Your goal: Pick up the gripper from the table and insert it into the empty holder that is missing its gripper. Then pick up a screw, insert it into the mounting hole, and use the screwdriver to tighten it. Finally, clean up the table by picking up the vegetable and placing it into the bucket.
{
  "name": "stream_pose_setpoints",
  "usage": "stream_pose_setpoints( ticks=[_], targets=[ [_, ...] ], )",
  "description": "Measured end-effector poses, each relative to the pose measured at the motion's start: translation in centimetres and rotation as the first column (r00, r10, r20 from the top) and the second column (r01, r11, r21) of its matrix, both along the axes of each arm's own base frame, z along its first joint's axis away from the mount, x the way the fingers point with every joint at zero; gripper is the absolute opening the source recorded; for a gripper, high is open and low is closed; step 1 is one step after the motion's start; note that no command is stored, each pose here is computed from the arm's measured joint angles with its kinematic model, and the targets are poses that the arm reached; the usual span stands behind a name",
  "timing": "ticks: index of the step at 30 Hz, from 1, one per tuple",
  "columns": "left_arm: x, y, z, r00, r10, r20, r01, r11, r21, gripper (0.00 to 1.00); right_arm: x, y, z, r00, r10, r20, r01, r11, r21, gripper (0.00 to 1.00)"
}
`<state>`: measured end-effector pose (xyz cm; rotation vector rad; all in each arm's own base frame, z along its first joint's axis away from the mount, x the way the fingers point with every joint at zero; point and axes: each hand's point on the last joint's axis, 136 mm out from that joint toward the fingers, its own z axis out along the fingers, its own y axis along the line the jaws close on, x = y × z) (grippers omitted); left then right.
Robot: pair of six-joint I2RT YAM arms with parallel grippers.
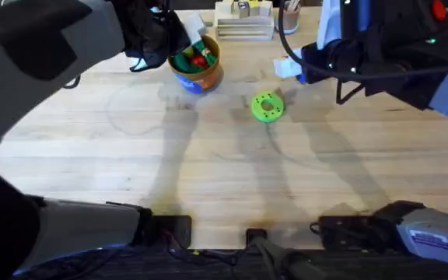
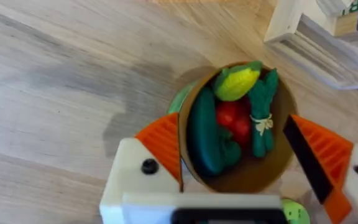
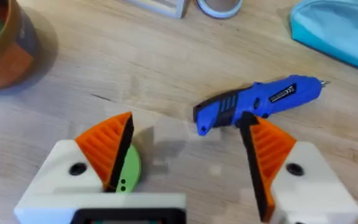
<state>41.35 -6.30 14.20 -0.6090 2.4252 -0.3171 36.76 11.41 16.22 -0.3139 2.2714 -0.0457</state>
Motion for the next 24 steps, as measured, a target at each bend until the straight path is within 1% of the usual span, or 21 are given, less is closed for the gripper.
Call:
stream_pose_setpoints(
  ticks=[3, 5, 7, 9, 10, 12, 14, 16, 18, 19, 22, 24],
  targets=[
    [-0.1, 0.0, 1.0, 1.0, -0.006, 0.025, 0.006, 1.0, 0.001, 0.995, -0.1, 0.0, -0.1, 1.0, 0.0, -0.006, 0.0, 1.0, -0.003, 0.991],
    [-0.4, 0.1, 2.6, 0.998, -0.023, 0.065, 0.022, 1.0, 0.009, 0.995, -0.6, -0.3, -0.4, 1.0, 0.0, -0.03, 0.0, 1.0, -0.013, 0.991],
    [-0.8, 0.1, 4.9, 0.991, -0.051, 0.123, 0.048, 0.998, 0.028, 0.995, -1.6, -0.7, -0.4, 0.998, -0.001, -0.062, -0.001, 1.0, -0.026, 0.991],
    [-1.7, 0.3, 7.2, 0.981, -0.091, 0.172, 0.081, 0.995, 0.061, 0.995, -2.6, -1.1, 0.3, 0.997, -0.001, -0.083, -0.002, 0.999, -0.035, 0.991],
    [-2.5, 0.4, 8.5, 0.973, -0.122, 0.197, 0.106, 0.99, 0.09, 0.995, -3.0, -1.3, 1.0, 0.996, -0.001, -0.086, -0.002, 0.999, -0.036, 0.992],
    [-3.9, 0.6, 10.1, 0.959, -0.179, 0.221, 0.149, 0.978, 0.146, 0.995, -3.7, -1.6, 2.8, 0.997, -0.001, -0.081, -0.002, 0.999, -0.034, 0.992],
    [-5.8, 0.9, 11.3, 0.942, -0.254, 0.217, 0.206, 0.953, 0.221, 0.995, -4.3, -1.8, 4.7, 0.998, -0.001, -0.067, -0.001, 1.0, -0.028, 0.991],
    [-7.6, 1.2, 11.8, 0.926, -0.325, 0.192, 0.263, 0.92, 0.29, 0.994, -5.0, -2.1, 6.4, 0.999, 0.0, -0.05, -0.001, 1.0, -0.021, 0.991],
    [-9.4, 1.5, 11.8, 0.91, -0.388, 0.149, 0.32, 0.882, 0.345, 0.995, -5.8, -2.5, 7.9, 1.0, 0.0, -0.031, 0.0, 1.0, -0.013, 0.991],
    [-10.3, 1.7, 11.7, 0.902, -0.413, 0.125, 0.345, 0.864, 0.366, 0.994, -6.1, -2.6, 8.3, 1.0, 0.0, -0.025, 0.0, 1.0, -0.01, 0.991],
    [-12.3, 2.0, 11.6, 0.883, -0.464, 0.073, 0.399, 0.823, 0.404, 0.995, -7.4, -3.2, 9.3, 1.0, 0.0, -0.006, 0.0, 1.0, -0.002, 0.991],
    [-13.2, 2.1, 11.6, 0.874, -0.482, 0.057, 0.417, 0.807, 0.418, 0.995, -7.9, -3.4, 10.1, 1.0, 0.0, 0.017, 0.0, 1.0, 0.007, 0.993]
  ],
)
